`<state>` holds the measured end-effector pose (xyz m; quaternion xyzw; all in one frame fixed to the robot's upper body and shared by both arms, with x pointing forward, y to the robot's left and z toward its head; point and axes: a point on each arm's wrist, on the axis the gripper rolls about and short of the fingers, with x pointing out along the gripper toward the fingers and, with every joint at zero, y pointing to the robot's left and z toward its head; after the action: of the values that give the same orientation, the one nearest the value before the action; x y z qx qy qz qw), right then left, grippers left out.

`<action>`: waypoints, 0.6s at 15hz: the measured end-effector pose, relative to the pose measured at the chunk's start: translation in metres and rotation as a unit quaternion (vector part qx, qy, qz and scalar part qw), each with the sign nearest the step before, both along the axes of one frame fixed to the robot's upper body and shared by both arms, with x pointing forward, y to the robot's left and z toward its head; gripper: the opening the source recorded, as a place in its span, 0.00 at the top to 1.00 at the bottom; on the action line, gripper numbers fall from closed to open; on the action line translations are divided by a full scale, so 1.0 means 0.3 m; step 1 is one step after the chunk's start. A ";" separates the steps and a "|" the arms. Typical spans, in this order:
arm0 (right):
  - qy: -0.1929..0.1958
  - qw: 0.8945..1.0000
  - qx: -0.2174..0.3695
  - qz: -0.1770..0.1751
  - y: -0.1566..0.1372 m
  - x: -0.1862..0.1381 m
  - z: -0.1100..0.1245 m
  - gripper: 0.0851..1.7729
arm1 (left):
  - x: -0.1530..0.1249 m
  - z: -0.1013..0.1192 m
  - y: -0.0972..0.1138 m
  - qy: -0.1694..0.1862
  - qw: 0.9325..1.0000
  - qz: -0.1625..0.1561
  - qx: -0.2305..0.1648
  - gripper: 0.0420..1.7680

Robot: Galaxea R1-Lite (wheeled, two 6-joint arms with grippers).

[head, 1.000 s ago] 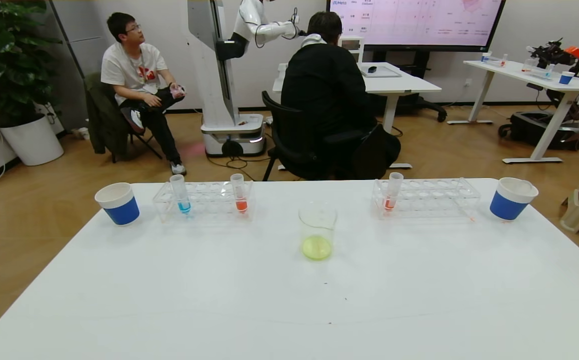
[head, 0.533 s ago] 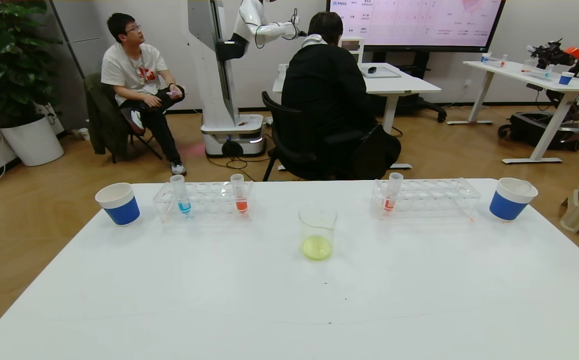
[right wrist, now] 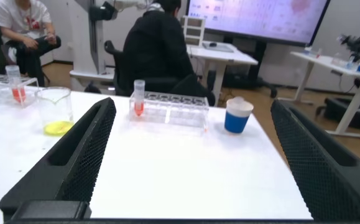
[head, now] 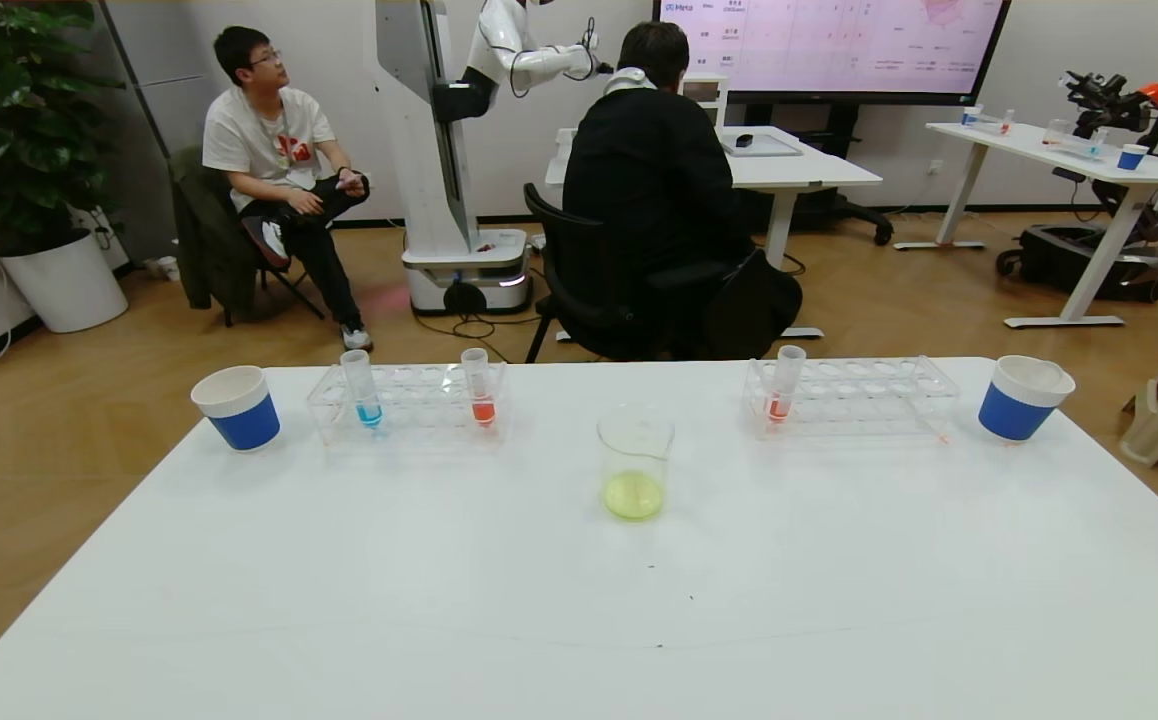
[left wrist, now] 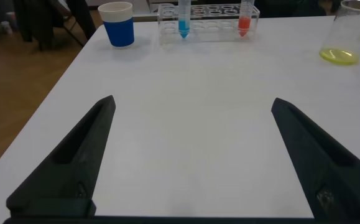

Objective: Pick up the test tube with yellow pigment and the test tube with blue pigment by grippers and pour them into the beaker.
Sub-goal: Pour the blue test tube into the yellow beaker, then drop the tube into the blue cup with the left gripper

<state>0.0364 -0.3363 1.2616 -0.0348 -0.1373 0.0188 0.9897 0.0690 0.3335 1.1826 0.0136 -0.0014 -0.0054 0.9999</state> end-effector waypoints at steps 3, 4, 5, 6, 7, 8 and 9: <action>0.063 0.998 0.009 0.004 0.001 0.066 -0.135 0.02 | 0.000 0.000 0.000 0.000 1.000 0.000 0.000 0.01; 0.077 0.997 0.007 0.004 0.001 0.085 -0.178 0.02 | 0.000 0.000 0.000 0.000 1.000 0.000 0.000 0.01; 0.093 0.996 0.008 0.003 0.001 0.098 -0.211 0.02 | 0.000 0.000 0.000 0.000 1.000 0.000 0.000 0.01; 0.102 0.995 0.013 0.003 0.001 0.103 -0.228 0.02 | 0.000 0.000 0.000 0.000 1.000 0.000 0.000 0.01; 0.106 0.994 0.014 0.001 0.001 0.106 -0.237 0.02 | 0.000 0.000 0.000 0.000 1.000 0.000 0.000 0.01; 0.115 0.993 0.013 -0.010 -0.001 0.107 -0.246 0.02 | 0.000 0.000 0.000 0.000 1.000 0.000 0.000 0.01; 0.116 0.993 0.014 -0.019 -0.002 0.108 -0.247 0.02 | 0.000 0.000 0.000 0.000 1.000 0.000 0.000 0.01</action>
<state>0.0687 -0.3369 1.1873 -0.0209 -0.0207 0.0015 0.9996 0.0690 0.3336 1.1826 0.0132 -0.0013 -0.0052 0.9999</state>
